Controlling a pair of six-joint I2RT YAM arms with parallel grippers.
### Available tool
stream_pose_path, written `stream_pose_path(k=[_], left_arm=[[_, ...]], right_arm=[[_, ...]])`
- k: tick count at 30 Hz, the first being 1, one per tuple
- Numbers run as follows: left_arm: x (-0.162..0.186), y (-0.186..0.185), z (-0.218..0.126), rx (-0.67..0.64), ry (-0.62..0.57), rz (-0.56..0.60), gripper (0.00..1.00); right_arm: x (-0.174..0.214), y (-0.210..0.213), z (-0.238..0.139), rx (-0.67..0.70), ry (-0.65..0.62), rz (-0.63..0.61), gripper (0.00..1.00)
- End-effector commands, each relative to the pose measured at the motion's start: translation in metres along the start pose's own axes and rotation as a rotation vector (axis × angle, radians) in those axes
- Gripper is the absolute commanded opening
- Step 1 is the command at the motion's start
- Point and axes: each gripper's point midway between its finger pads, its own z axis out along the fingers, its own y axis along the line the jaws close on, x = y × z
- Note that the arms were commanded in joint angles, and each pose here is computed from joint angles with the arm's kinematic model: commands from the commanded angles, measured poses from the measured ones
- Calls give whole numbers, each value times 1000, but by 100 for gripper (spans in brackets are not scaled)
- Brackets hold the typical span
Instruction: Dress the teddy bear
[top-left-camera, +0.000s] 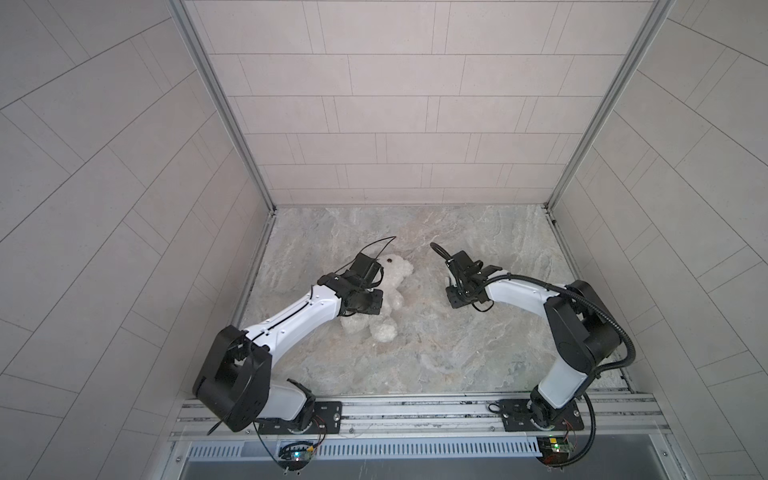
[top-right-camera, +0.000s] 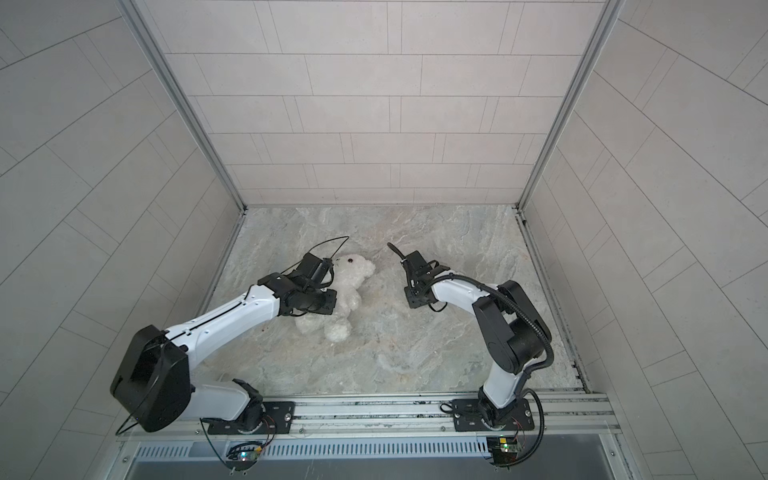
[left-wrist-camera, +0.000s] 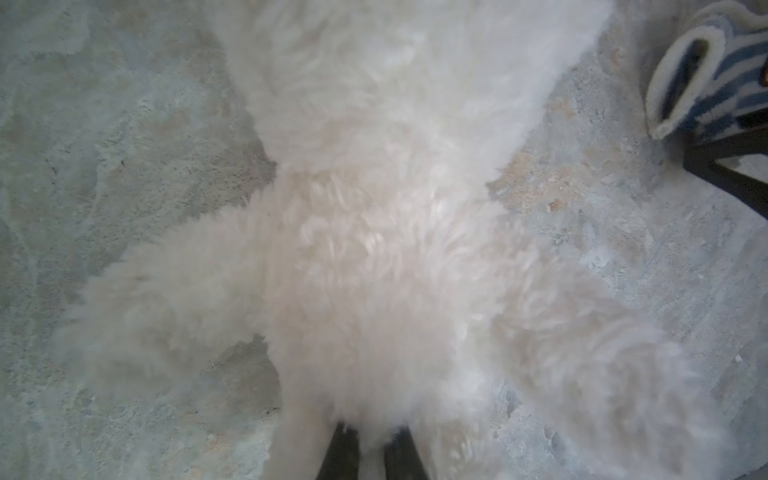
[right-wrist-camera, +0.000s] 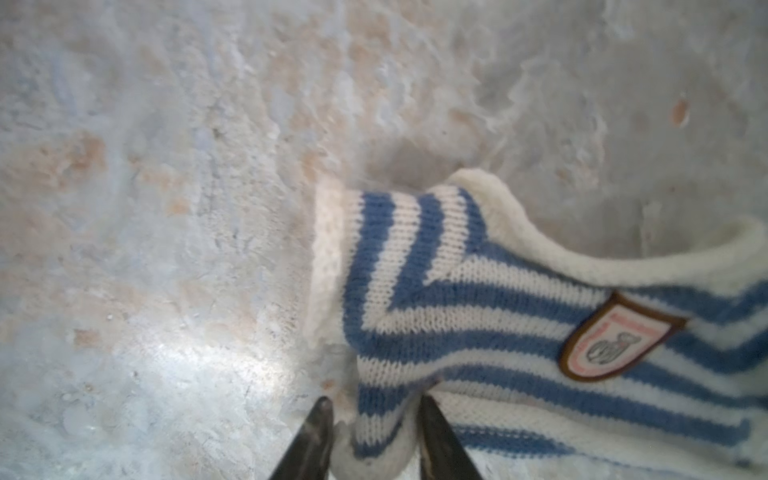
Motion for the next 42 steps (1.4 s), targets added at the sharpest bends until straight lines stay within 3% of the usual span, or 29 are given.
stream_pose_path(k=[1,7,14,19,24,29,31,37,42], left_arm=[[1,-8,-9,53,-45,0,4],[11,-3,-17,48,-57,3,4],[21,5,-17,23,-67,36,0],[23,2,-26,66,-131,64,1],[25,0,-28,57,-121,100,0],[26,-7,-33,45,-130,169,0],[25,-11,-36,56,-140,179,0],[28,-23,-26,45,-130,230,0],[32,-38,-20,16,-132,332,0]], right_arm=[[-5,12,-1,23,-2,-20,26],[-19,36,2,-12,-27,1,21],[-49,68,12,-153,-76,96,21],[-84,89,21,-239,-133,178,24],[-114,97,26,-284,-171,232,29],[-137,94,7,-371,-227,278,34],[-140,89,-8,-395,-248,282,41],[-135,60,-46,-423,-301,302,55],[-124,44,-74,-437,-326,293,57]])
